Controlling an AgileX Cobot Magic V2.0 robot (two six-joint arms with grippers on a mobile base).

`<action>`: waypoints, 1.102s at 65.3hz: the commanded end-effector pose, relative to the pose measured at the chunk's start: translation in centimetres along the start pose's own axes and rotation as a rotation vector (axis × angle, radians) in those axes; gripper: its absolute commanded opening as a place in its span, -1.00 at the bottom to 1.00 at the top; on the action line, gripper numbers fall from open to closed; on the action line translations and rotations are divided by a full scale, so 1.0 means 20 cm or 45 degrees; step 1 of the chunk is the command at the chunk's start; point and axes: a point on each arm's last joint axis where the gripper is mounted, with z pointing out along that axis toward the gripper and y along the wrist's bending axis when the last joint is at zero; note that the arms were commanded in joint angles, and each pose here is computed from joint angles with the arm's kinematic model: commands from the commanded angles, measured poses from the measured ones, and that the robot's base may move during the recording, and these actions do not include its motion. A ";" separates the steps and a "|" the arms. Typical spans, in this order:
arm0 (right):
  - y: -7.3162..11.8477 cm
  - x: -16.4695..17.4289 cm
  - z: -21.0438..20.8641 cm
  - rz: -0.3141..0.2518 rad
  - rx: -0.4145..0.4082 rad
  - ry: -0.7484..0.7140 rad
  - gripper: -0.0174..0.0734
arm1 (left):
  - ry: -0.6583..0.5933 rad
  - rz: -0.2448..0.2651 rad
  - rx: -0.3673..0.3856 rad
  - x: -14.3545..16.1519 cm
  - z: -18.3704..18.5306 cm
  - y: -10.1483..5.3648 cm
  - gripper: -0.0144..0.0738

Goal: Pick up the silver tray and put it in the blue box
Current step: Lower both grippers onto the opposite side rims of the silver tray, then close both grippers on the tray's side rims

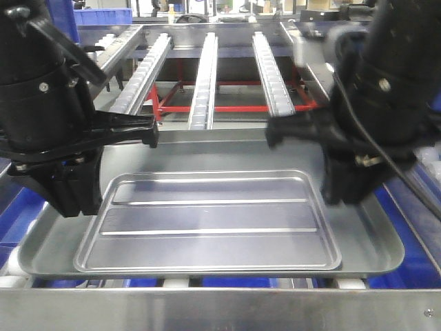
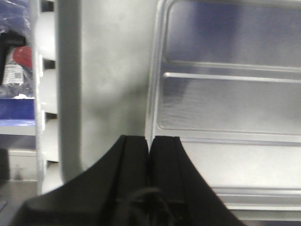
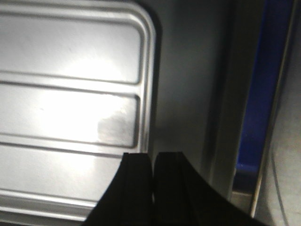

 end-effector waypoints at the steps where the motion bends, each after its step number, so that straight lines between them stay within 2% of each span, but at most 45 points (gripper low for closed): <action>1: 0.03 -0.07 -0.09 -0.019 -0.073 -0.122 0.01 | -0.088 -0.007 0.087 -0.04 -0.09 -0.04 -0.40; 6: 0.04 -0.07 -0.07 -0.021 -0.074 -0.120 0.15 | -0.095 -0.007 0.093 -0.04 -0.09 -0.04 -0.23; 10: 0.04 -0.07 -0.04 -0.024 -0.067 -0.106 0.21 | -0.120 0.016 0.089 -0.05 -0.09 -0.04 -0.19; 24: 0.04 -0.06 0.00 -0.024 -0.049 -0.077 0.21 | -0.115 0.036 0.066 -0.05 -0.05 -0.04 -0.28; 32: 0.02 -0.08 0.00 -0.006 -0.051 -0.090 0.21 | -0.091 0.002 0.067 -0.07 0.02 -0.03 -0.31; 36: 0.01 -0.09 0.01 0.006 -0.043 -0.090 0.21 | -0.093 0.033 0.072 -0.07 0.04 -0.04 -0.31; 46: -0.02 -0.11 0.01 0.028 -0.047 -0.112 0.21 | -0.089 0.031 0.074 -0.07 0.05 -0.04 -0.31; 72: 0.00 -0.09 0.10 0.012 -0.031 -0.064 0.21 | -0.063 0.004 0.057 -0.08 0.10 -0.02 -0.31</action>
